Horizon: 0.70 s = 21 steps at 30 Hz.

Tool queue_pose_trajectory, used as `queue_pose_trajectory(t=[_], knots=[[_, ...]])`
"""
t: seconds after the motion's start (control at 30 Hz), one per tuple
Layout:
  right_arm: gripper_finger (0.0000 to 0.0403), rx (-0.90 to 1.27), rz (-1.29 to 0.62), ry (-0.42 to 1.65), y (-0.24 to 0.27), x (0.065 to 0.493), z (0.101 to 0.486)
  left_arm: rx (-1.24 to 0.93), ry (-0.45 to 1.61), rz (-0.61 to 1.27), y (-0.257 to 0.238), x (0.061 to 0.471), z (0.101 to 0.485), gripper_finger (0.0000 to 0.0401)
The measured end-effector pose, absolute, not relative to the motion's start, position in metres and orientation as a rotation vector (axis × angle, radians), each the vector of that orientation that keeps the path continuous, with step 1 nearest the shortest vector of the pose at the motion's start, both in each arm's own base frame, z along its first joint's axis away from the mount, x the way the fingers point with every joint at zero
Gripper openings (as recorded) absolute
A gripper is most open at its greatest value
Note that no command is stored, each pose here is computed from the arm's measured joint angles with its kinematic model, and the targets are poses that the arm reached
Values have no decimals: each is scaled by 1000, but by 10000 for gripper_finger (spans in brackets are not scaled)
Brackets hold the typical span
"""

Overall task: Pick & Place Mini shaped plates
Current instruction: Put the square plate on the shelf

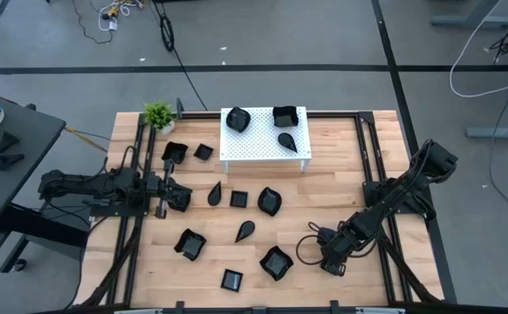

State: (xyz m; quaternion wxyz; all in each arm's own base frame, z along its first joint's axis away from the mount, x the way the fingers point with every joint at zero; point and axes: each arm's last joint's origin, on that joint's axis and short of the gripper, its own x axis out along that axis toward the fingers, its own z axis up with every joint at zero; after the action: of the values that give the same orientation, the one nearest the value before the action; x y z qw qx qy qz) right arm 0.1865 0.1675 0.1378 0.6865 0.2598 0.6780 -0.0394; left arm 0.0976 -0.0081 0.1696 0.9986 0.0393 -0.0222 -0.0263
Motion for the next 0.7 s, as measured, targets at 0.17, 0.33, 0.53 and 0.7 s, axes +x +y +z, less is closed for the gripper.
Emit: queue_pose_trajectory(t=[0.17, 0.33, 0.53, 0.7], knots=[[14, 584, -75, 1510, 169, 188, 141, 79, -44, -52, -8, 98, 170, 3], [8, 604, -44, 1472, 168, 197, 152, 79, -45, -53, -8, 98, 170, 3], [6, 630, -39, 1433, 163, 209, 160, 79, -44, -52, -8, 98, 170, 3], [6, 646, -25, 1396, 159, 220, 169, 79, -45, -52, -8, 98, 170, 3]])
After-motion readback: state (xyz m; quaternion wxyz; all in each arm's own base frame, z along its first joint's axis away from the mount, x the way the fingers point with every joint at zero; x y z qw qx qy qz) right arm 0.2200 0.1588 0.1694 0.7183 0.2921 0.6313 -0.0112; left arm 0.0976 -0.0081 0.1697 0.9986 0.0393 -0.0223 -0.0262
